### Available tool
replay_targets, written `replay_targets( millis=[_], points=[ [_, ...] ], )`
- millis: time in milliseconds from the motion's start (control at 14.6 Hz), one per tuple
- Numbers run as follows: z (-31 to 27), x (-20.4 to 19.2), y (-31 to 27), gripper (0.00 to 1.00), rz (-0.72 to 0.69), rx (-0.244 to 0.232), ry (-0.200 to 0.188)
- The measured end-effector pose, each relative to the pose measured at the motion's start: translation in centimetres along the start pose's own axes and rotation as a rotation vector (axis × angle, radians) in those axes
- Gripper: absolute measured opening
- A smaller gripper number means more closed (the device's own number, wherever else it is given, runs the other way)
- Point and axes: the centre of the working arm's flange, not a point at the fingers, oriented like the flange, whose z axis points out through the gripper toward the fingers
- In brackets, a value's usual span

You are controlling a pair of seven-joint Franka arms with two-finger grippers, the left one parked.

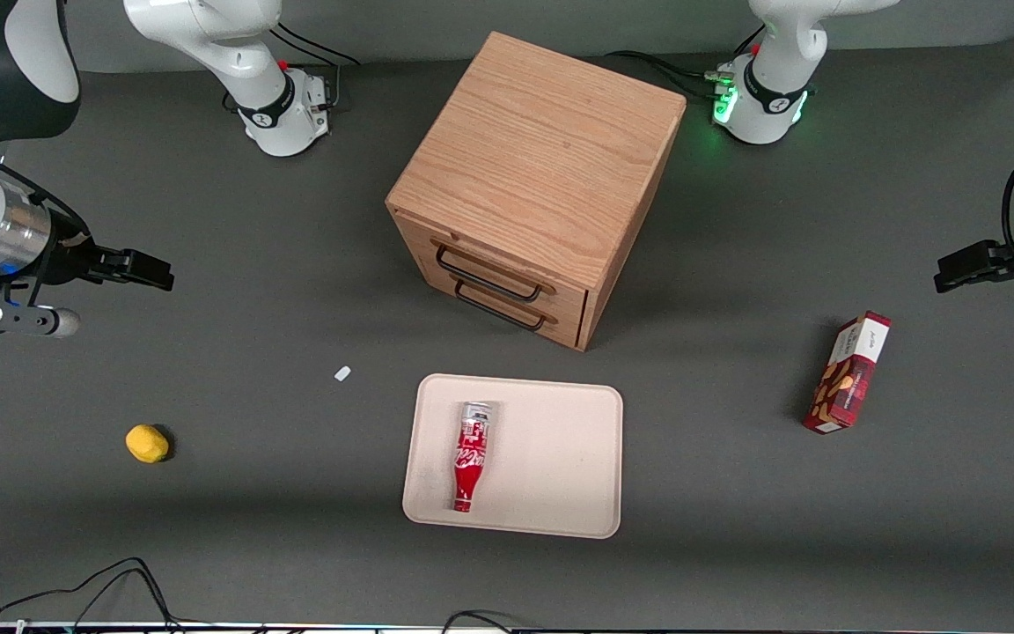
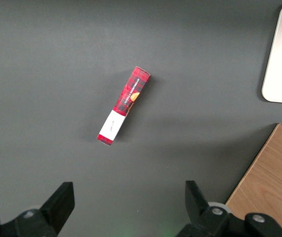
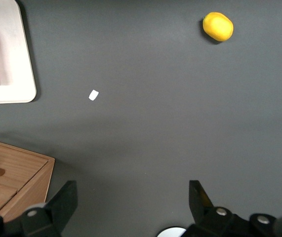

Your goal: Place coke bottle on tray

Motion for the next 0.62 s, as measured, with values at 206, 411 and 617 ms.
replay_targets(
  millis=[206, 411, 617],
  points=[
    [-0.3, 0.1, 0.5, 1.0, 0.009, 0.002, 0.005],
    [-1.0, 0.0, 1.3, 1.0, 0.022, 0.002, 0.007],
    [-1.2, -0.1, 1.5, 1.0, 0.026, 0.001, 0.002]
  ],
)
